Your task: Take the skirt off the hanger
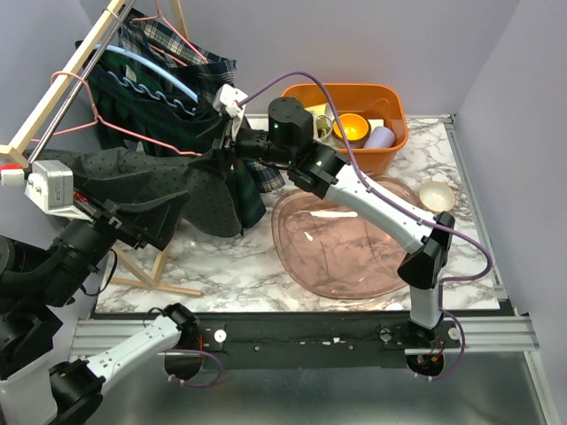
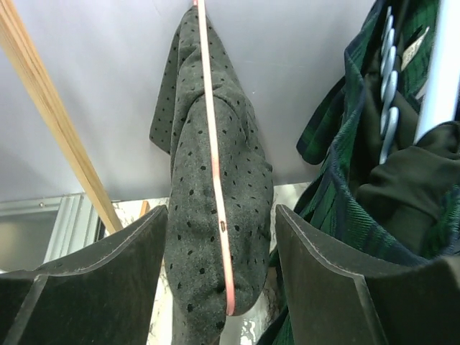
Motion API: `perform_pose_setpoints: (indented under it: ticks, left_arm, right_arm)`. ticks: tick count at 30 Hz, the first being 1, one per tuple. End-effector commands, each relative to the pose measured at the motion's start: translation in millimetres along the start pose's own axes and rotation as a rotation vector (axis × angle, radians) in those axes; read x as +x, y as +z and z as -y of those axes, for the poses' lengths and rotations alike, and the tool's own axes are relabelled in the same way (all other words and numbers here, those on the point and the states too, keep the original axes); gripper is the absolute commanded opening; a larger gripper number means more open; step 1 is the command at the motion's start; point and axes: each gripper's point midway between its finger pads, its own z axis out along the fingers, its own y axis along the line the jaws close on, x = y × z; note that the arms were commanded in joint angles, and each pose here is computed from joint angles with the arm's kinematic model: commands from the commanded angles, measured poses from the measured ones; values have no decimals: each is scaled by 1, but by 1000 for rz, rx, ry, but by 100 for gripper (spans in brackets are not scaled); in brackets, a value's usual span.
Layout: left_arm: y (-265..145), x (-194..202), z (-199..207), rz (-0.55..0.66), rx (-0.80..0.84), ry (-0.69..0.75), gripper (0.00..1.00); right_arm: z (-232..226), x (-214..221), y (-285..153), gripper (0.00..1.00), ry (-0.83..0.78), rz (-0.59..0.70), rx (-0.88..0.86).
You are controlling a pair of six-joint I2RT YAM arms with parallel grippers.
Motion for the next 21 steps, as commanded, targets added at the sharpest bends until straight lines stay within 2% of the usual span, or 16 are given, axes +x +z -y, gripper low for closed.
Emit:
perform_pose_setpoints:
  ticks: [1, 7, 10, 16, 17, 18, 21]
  left_arm:
    - [0, 10, -5, -19, -10, 21, 99]
    - [5, 12, -14, -28, -58, 43, 99]
    - [8, 12, -22, -33, -101, 57, 97]
    - [12, 17, -33, -45, -146, 118, 93]
    - [12, 17, -35, -47, -155, 125, 92]
    - [13, 17, -36, -48, -160, 131, 92]
    - [15, 19, -43, -55, -197, 144, 91]
  right_arm:
    - [-5, 18, 11, 69, -38, -21, -25]
    - [-14, 28, 16, 65, -41, -34, -38]
    - [-16, 30, 17, 58, -45, -39, -33]
    - [-16, 12, 8, 21, -62, 9, -1]
    - [-16, 1, 6, 8, -75, 42, 2]
    - [-16, -6, 3, 2, -76, 54, 9]
    - [-19, -27, -5, 1, -82, 105, 20]
